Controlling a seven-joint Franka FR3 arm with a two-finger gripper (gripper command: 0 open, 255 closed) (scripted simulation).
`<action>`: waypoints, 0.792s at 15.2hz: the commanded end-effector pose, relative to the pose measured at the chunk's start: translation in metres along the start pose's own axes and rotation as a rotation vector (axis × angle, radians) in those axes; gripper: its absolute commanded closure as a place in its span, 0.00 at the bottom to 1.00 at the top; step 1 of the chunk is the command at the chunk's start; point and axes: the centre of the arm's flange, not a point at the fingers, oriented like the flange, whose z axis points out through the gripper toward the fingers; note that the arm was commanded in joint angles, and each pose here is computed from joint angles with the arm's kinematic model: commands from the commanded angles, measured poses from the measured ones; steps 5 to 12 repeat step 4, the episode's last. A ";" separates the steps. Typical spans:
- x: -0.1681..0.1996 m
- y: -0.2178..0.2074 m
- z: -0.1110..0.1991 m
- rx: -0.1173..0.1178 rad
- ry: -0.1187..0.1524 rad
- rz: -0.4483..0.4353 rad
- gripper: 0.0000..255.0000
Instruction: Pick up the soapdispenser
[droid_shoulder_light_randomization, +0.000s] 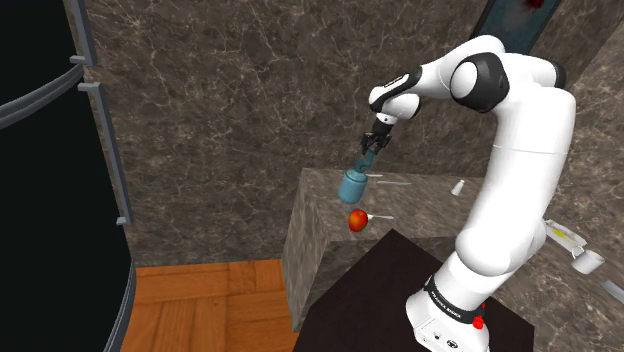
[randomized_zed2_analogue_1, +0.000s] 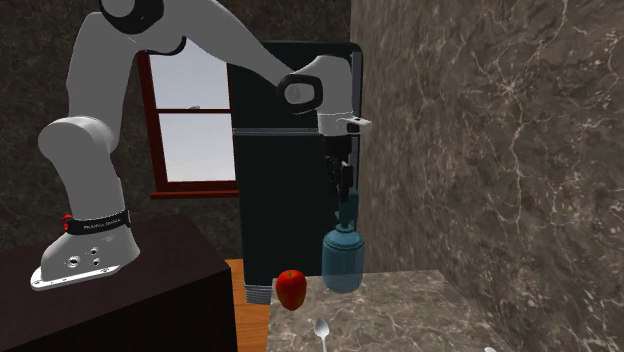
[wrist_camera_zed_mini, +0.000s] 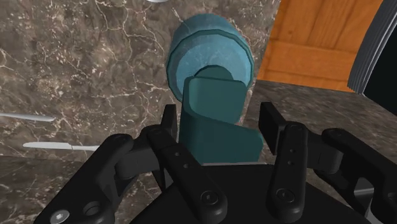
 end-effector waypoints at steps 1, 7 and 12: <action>0.002 -0.001 -0.011 0.000 0.001 0.000 1.00; 0.003 -0.001 -0.017 0.000 0.001 0.000 1.00; 0.003 -0.001 -0.017 0.000 0.001 0.000 1.00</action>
